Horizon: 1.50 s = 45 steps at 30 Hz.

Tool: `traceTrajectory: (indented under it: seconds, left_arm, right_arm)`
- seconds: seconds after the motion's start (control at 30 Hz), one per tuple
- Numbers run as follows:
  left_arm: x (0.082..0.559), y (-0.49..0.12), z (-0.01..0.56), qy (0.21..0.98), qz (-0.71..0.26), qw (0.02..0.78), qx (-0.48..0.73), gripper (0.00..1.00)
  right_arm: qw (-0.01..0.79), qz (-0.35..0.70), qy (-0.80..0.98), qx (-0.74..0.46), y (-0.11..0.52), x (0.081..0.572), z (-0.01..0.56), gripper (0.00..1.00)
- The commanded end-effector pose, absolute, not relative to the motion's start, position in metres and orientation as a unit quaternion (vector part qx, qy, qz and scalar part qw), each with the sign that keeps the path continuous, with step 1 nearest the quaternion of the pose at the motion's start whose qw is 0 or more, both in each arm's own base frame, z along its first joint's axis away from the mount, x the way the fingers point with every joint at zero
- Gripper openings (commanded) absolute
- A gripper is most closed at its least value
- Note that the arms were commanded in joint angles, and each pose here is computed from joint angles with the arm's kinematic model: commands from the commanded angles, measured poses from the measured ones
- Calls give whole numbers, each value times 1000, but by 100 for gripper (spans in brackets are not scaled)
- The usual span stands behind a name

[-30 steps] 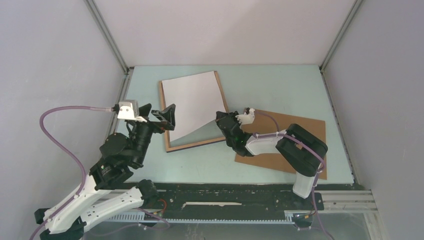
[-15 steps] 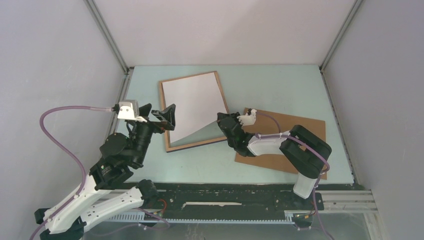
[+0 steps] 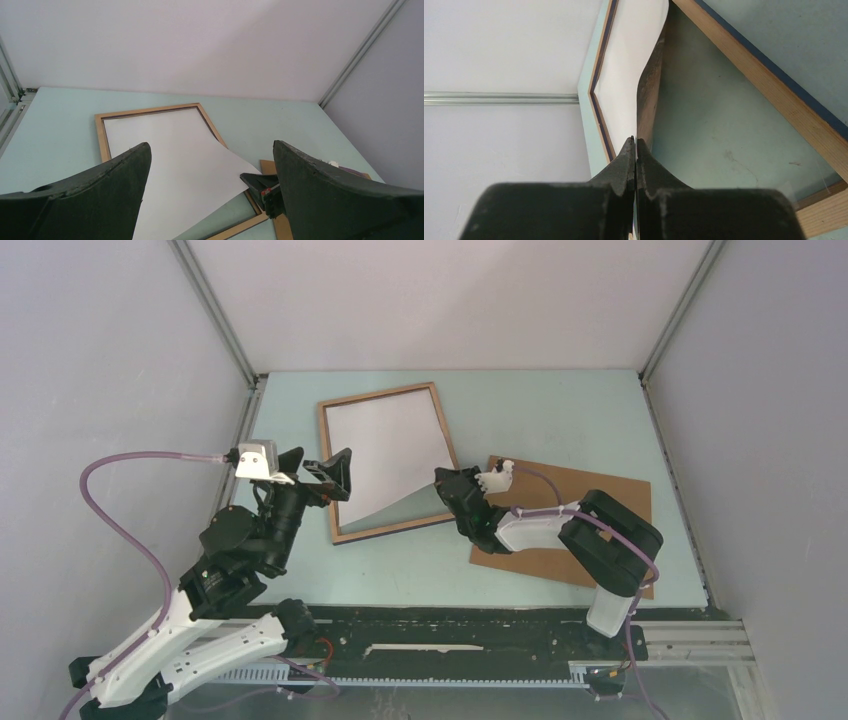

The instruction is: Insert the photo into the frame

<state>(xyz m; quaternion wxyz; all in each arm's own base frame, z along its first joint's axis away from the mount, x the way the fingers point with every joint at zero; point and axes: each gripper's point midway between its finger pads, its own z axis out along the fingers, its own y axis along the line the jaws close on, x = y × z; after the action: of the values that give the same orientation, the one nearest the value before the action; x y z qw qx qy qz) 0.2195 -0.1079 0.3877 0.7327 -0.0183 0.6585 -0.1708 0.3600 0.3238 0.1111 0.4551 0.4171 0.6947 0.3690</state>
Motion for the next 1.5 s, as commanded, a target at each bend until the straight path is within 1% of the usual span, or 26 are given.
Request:
traceTrajectory:
  seconds: [0.0, 0.2, 0.27, 0.33, 0.37, 0.4, 0.43, 0.5, 0.57, 0.6, 0.73, 0.83, 0.97, 1.03, 1.07, 1.2, 1.27, 1.37, 1.47]
  left_arm:
    - [223, -111, 386, 657, -170, 734, -17, 100]
    - [223, -111, 386, 658, -170, 734, -17, 100]
    - [223, -112, 385, 658, -170, 733, -16, 99]
    - [224, -112, 385, 659, -168, 733, -15, 99]
    - [224, -113, 384, 660, -168, 733, -15, 100]
    - [224, -113, 384, 659, -168, 733, -15, 100]
    - [224, -113, 384, 660, -168, 732, -15, 100]
    - [224, -113, 384, 660, -168, 732, -14, 100]
    - [225, -113, 384, 660, -167, 732, -15, 99]
    - [224, -113, 384, 660, -167, 732, -15, 99]
    - [224, -115, 383, 661, -171, 731, -14, 100]
    - [225, -116, 382, 663, -170, 729, -11, 100]
    - [227, -117, 380, 664, -166, 729, -13, 99]
    - [228, -118, 379, 666, -164, 727, -11, 99]
    - [228, -119, 378, 668, -163, 726, -9, 99]
    - [231, -124, 373, 675, -158, 721, -3, 99]
    - [233, -127, 370, 680, -156, 716, 1, 99]
    - [236, -138, 362, 690, -157, 706, 16, 100]
    - [241, -158, 351, 703, -152, 691, 67, 100]
  right_arm:
    - [467, 374, 676, 431, 319, 370, 113, 0]
    - [463, 373, 679, 430, 318, 373, 105, 4]
    - [461, 372, 683, 428, 319, 373, 104, 9]
    - [461, 371, 688, 421, 319, 372, 104, 26]
    - [459, 367, 692, 419, 318, 372, 104, 37]
    - [456, 359, 698, 418, 318, 371, 103, 49]
    - [452, 346, 708, 418, 316, 370, 101, 55]
    - [445, 318, 730, 409, 314, 367, 100, 70]
    - [432, 285, 756, 400, 310, 363, 95, 81]
    - [423, 274, 768, 395, 308, 360, 92, 85]
    - [385, 257, 812, 356, 305, 347, 85, 92]
    - [356, 226, 850, 315, 293, 331, 79, 93]
    - [355, 185, 890, 220, 270, 309, 88, 93]
    - [347, 185, 903, 173, 263, 302, 96, 92]
    - [348, 185, 906, 155, 256, 296, 101, 94]
    - [342, 193, 916, 78, 242, 282, 109, 94]
    - [337, 179, 922, 72, 230, 280, 107, 94]
    - [326, 184, 925, 72, 217, 280, 104, 94]
    - [320, 177, 928, 64, 204, 279, 101, 96]
